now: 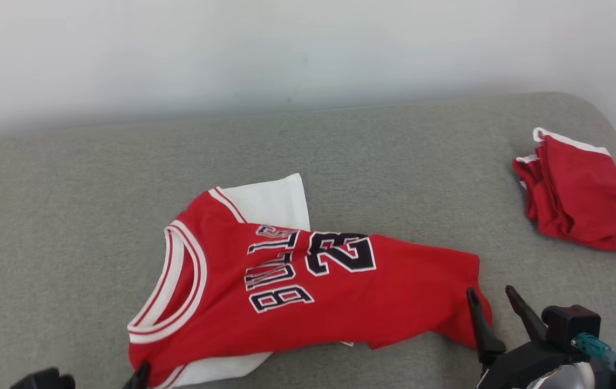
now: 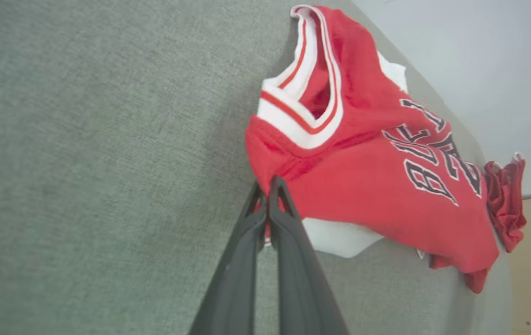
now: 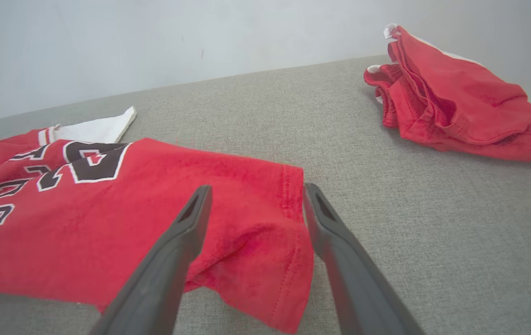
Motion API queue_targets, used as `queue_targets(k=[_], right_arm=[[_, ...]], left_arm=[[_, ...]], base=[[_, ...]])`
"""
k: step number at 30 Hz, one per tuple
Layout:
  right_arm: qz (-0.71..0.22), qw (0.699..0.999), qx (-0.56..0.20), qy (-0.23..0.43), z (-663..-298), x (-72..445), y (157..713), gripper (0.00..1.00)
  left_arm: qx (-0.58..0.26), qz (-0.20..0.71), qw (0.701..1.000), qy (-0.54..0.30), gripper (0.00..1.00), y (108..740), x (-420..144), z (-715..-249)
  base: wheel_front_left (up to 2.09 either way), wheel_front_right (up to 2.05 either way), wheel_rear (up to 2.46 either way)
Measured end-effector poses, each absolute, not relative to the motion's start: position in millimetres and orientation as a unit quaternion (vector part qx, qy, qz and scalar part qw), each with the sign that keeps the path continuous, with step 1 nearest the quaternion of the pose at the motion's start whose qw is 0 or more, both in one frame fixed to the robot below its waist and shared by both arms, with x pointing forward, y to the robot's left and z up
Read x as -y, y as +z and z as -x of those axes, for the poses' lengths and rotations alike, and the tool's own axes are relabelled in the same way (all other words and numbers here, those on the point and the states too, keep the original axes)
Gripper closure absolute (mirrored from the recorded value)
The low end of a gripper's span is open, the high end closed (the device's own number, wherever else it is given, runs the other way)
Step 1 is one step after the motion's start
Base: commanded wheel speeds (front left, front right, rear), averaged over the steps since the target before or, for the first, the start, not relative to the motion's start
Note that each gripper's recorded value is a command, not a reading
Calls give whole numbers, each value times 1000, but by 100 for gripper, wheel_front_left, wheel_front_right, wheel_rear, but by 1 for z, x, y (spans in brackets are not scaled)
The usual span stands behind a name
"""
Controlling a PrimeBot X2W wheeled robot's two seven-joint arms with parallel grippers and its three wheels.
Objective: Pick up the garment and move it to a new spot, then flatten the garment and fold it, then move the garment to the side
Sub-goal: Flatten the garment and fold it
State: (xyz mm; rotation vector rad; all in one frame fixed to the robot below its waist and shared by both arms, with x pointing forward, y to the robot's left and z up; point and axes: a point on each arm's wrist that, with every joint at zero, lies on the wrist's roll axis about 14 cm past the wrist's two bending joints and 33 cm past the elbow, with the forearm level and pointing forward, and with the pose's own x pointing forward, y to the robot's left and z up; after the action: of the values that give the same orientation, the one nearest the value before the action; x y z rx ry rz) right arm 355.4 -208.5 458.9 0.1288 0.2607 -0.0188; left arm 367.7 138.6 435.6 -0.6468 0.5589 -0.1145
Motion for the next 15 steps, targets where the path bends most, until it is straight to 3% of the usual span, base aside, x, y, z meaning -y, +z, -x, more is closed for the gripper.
queue_targets(k=[5,11,12,15], right_arm=[[-60,989,-134,0,-364,204,458,0],[-58,989,-133,0,-366,204,461,0],[-58,990,-132,0,-366,205,461,0],[-58,990,-132,-3,-364,206,461,0]], left_arm=[[-302,310,901,-14,100,422,-157,-337],[-373,228,899,29,100,393,-182,-311],[-370,228,900,29,0,394,-181,-312],[-348,230,908,29,0,404,-180,-323]], base=[[0,0,0],[0,0,0],[0,0,0],[0,0,0]])
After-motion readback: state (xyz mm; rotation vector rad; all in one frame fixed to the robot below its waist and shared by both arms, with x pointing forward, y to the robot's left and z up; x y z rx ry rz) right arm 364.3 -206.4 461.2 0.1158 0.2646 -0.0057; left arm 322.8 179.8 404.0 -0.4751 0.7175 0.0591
